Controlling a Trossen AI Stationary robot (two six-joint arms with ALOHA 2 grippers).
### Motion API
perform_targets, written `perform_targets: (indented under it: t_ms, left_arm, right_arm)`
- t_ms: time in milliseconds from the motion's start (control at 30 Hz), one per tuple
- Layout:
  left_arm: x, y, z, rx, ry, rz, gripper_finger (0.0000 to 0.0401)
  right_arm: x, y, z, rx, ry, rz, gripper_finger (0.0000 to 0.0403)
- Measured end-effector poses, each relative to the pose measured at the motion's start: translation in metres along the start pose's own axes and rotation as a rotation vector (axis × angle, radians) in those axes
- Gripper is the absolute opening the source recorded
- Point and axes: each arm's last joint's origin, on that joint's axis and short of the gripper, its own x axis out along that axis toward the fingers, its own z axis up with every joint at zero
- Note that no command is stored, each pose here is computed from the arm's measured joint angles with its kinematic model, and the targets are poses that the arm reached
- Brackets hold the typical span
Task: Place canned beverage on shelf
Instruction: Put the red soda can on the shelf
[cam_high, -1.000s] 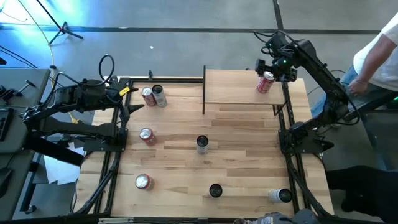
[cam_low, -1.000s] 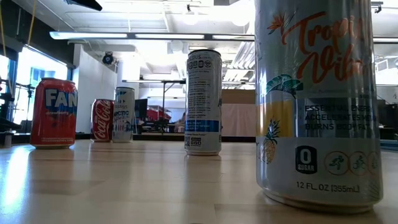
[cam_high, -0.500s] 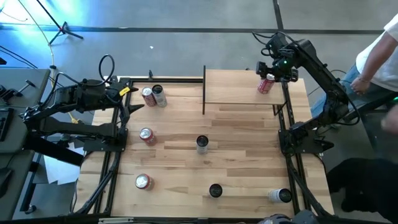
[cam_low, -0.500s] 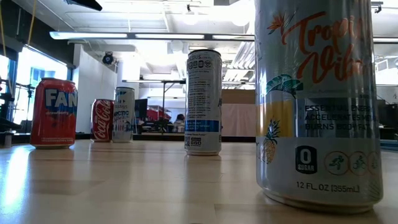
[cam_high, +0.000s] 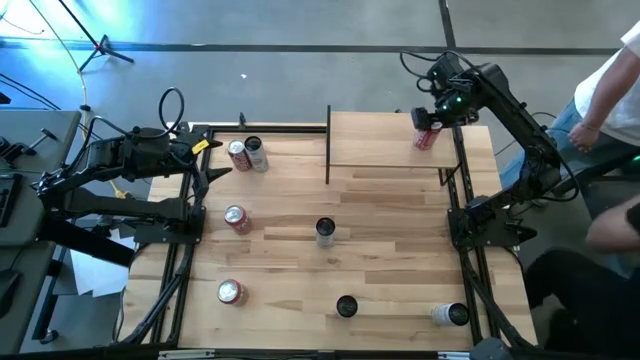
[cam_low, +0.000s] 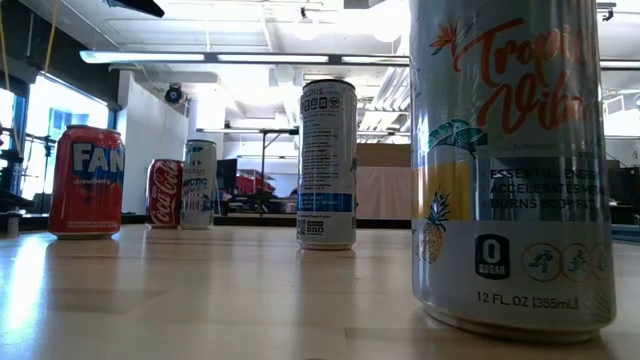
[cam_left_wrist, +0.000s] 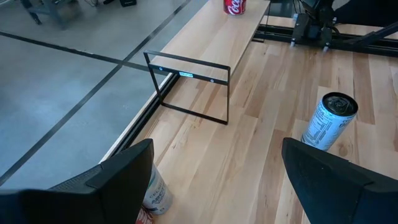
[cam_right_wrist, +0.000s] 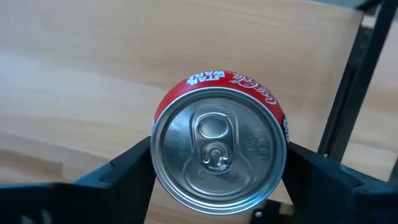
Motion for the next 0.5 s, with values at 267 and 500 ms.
perform_targets:
  t_ms: [267, 500]
  left_arm:
    - [0.0, 0.0, 0.0001, 0.0, 0.0, 0.0, 0.0335]
    - [0.0, 0.0, 0.0, 0.0, 0.0, 0.0, 0.0335]
  right_arm:
    - [-0.0003, -0.0003, -0.0009, -0.143, 0.008, -0.002, 0.0289]
    - [-0.0004, 0.0001, -0.0016, -0.231, 0.018, 0.02, 0.0289]
